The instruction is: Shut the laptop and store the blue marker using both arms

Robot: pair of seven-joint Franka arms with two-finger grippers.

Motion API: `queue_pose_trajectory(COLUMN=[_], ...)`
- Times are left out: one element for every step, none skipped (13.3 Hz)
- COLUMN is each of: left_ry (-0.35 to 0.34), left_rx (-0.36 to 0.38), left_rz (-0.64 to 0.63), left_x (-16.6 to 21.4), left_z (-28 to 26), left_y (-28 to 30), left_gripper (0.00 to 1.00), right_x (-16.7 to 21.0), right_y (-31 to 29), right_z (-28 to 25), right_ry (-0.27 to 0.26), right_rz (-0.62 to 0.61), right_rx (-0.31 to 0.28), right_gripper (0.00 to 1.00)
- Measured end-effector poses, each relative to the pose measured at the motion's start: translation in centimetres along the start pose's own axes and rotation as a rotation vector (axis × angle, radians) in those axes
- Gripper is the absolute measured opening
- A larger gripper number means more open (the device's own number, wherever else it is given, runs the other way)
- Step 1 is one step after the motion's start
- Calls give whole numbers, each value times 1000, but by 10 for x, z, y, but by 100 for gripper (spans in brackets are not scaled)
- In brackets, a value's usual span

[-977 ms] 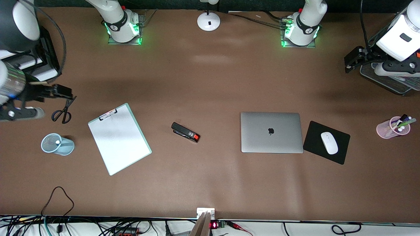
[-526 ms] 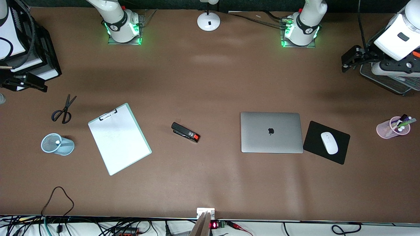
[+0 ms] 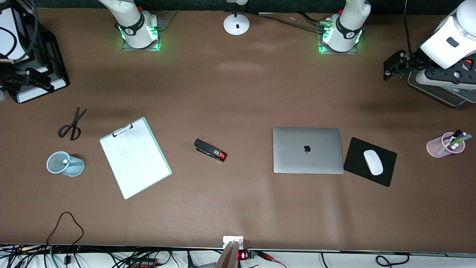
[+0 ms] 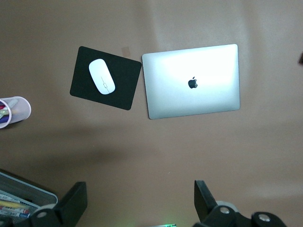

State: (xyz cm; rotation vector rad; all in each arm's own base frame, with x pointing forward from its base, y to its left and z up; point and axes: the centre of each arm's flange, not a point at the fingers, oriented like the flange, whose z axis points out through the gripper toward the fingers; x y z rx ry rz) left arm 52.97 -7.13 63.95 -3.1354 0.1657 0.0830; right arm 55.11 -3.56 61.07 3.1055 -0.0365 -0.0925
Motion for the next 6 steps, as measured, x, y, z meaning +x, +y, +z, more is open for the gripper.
queue_pose_trajectory(left_ry=[1,1,2,3,4,4], left_rx=[1,2,2,2,3,3], left_rz=[4,8,11,14,15,16], left_x=[-2,-3,-4,-5,-6,-6], left_z=[0,-1,-1,-2,-2,-2], left_y=[0,-2,-5,-9,-12,-13], left_gripper=[100,100,100,100,100,100], right_x=[-2,-2,-1,-1,-1,-1], right_y=[0,0,-1,-2,-3,-3], right_z=[-1,-1,0,1,2,2], right_ry=[2,1,-2,-3,-4,-4], right_rz=[0,0,-1,-3,-5,-6], right_rx=[0,1,0,0,0,0], right_gripper=[100,100,100,100,100,100])
